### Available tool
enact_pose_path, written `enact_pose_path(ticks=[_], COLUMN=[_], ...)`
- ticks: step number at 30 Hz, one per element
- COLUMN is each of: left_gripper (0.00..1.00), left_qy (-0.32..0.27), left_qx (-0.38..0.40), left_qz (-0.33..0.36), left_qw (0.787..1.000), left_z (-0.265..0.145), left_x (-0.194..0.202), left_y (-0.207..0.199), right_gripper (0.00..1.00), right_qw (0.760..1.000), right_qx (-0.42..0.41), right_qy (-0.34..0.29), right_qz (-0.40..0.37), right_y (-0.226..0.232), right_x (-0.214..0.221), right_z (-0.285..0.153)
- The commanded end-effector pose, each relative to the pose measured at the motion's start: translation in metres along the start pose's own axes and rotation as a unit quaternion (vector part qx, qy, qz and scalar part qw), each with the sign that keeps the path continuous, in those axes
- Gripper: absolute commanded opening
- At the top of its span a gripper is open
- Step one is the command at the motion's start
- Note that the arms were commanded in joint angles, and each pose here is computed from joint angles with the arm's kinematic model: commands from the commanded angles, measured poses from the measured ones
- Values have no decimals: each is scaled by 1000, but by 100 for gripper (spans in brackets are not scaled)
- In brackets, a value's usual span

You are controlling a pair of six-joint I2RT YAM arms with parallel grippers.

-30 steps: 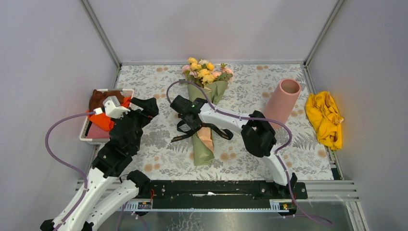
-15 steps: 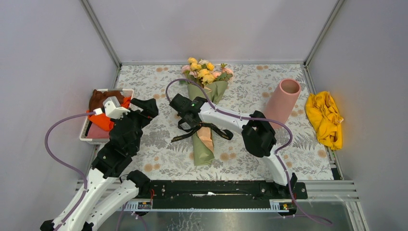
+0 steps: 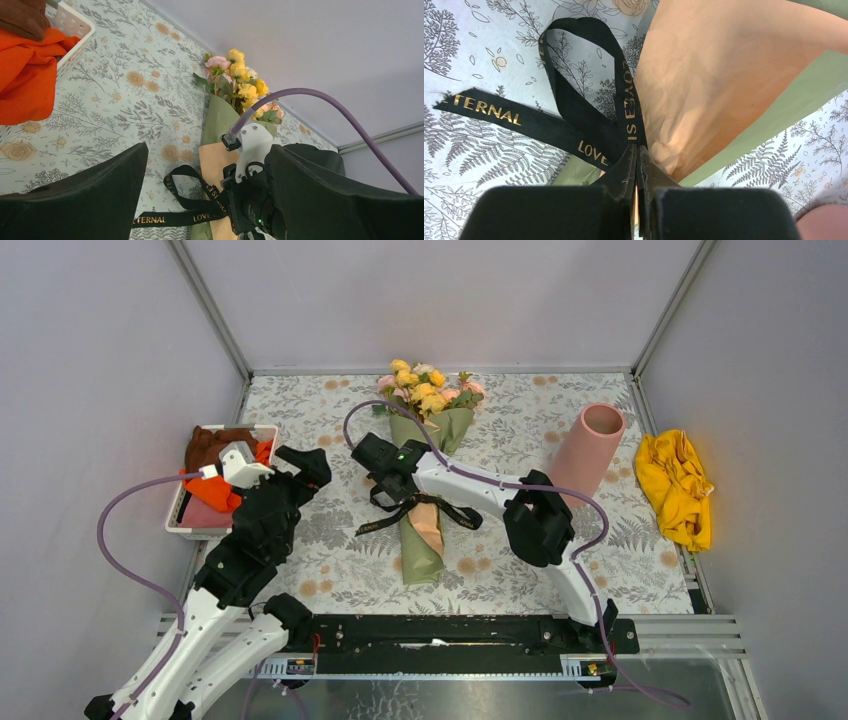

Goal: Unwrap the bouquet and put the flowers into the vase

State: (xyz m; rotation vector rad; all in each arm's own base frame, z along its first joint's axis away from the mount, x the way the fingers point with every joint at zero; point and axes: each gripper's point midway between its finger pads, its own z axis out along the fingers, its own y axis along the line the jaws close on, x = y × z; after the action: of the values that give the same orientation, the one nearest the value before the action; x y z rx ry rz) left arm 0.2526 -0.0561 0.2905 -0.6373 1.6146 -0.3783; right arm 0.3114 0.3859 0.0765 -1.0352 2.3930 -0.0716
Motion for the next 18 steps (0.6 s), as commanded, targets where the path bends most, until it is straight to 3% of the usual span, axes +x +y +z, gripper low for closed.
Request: enact_pose_path(ticks=[1,18], left_gripper=[99,99], left_qy=[-15,29], left_qx=[-21,-22], left_qz=[1,7], left_qw=[1000,999], left_z=[1,14], left_x=[-4,33], left_y=[10,11], right_gripper=[0,0], right_qw=[995,962], right_qx=[-1,-20], right_qy=[-93,-241], right_qz=[41,124], right_y=[-11,-49], right_x=[-50,-113], right_z=[-53,-170])
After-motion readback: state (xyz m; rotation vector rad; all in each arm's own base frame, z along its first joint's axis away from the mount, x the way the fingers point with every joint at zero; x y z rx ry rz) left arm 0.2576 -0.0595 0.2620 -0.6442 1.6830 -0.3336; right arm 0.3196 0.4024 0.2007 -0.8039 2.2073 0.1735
